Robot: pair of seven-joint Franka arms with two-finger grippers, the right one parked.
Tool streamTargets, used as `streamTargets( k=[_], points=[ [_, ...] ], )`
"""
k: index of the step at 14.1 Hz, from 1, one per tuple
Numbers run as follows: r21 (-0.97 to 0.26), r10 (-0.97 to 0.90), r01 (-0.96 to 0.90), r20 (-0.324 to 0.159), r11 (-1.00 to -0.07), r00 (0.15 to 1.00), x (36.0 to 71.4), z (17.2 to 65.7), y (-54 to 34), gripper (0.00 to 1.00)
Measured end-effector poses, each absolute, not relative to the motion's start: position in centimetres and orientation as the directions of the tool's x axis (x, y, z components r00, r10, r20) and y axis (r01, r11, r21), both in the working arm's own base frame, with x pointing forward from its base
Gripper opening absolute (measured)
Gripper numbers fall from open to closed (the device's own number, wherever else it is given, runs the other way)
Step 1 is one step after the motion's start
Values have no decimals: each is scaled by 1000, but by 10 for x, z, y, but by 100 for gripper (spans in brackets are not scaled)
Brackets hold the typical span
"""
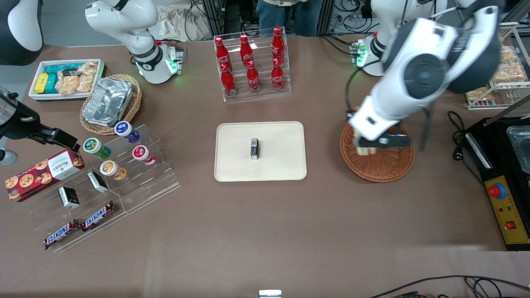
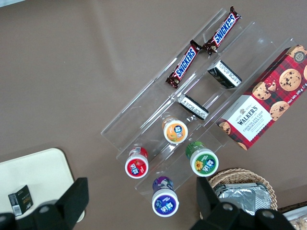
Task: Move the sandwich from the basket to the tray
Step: 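Carry the sandwich with the left gripper toward the white tray, then lower the sandwich onto the tray beside the black box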
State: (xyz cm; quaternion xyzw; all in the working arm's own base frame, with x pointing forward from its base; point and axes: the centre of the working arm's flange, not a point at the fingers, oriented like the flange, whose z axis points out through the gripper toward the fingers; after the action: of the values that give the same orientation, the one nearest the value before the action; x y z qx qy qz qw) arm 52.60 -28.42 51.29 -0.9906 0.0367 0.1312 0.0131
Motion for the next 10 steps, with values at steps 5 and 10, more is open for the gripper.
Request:
streamTargets(
  k=[5,10],
  points=[
    [85,-138,-121,-242,-989,960,522,464,-353,15],
    [120,-158,-136,-198,-983,967,505,370,-389,15]
  ],
)
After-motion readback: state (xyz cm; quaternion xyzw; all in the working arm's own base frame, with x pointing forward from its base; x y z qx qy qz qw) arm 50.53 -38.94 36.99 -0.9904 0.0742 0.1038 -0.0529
